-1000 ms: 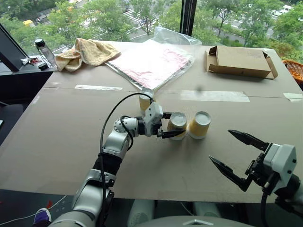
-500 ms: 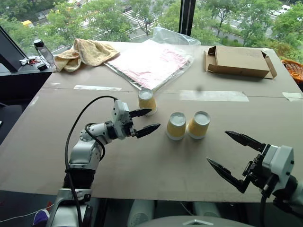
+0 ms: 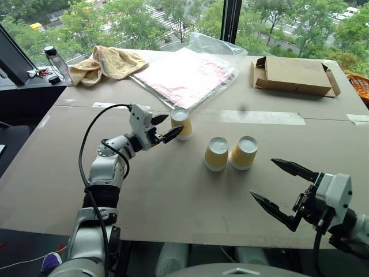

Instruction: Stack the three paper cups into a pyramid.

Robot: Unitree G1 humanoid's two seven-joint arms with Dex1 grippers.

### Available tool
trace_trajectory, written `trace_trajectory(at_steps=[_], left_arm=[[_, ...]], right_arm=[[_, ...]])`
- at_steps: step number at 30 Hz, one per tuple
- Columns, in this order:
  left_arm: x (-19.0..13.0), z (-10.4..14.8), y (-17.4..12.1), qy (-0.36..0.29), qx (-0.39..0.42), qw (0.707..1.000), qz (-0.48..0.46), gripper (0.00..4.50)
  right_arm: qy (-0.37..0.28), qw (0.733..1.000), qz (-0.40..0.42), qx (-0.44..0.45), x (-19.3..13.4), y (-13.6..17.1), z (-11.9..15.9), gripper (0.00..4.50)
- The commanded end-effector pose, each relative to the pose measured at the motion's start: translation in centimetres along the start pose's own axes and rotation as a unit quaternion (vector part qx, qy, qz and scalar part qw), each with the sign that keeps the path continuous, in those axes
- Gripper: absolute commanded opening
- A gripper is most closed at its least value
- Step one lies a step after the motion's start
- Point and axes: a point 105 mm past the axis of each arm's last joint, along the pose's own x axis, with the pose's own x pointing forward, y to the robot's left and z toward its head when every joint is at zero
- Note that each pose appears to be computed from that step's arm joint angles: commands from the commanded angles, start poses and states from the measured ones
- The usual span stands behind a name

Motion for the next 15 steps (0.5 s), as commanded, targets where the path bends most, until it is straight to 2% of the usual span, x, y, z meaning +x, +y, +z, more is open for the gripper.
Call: trace_trajectory(at_steps=[1,2,3,5,7,11,15], left_arm=[[1.3,0.3,0.1,-0.003,0.019,1.000,-0.013,4.34],[1.6,0.2,0.1,-0.002,0.020,1.000,-0.016,4.34],[1.8,0.1,0.1,-0.002,0.020,1.000,-0.018,3.97],[2.1,0.1,0.1,-0.003,0.022,0.999,-0.023,3.60],[2.1,0.4,0.1,-0.012,0.021,0.999,-0.030,2.76],[2.4,2.3,-0.5,-0.045,0.028,0.997,-0.049,2.76],[3.6,6.3,-3.7,-0.090,-0.001,0.986,-0.137,2.76]], right_arm=[[-0.013,1.000,-0.008,-0.022,-0.2,0.3,1.1,4.50],[-0.012,1.000,-0.011,-0.022,-0.2,0.3,1.1,4.50],[-0.011,1.000,-0.014,-0.022,-0.3,0.4,1.1,4.50],[-0.008,1.000,-0.020,-0.021,-0.5,0.4,1.0,4.50],[-0.006,0.999,-0.025,-0.020,-0.6,0.5,1.0,4.50],[-0.006,0.999,-0.028,-0.017,-0.7,0.7,1.0,4.50],[-0.005,0.999,-0.031,-0.015,-0.8,0.7,1.0,4.50]])
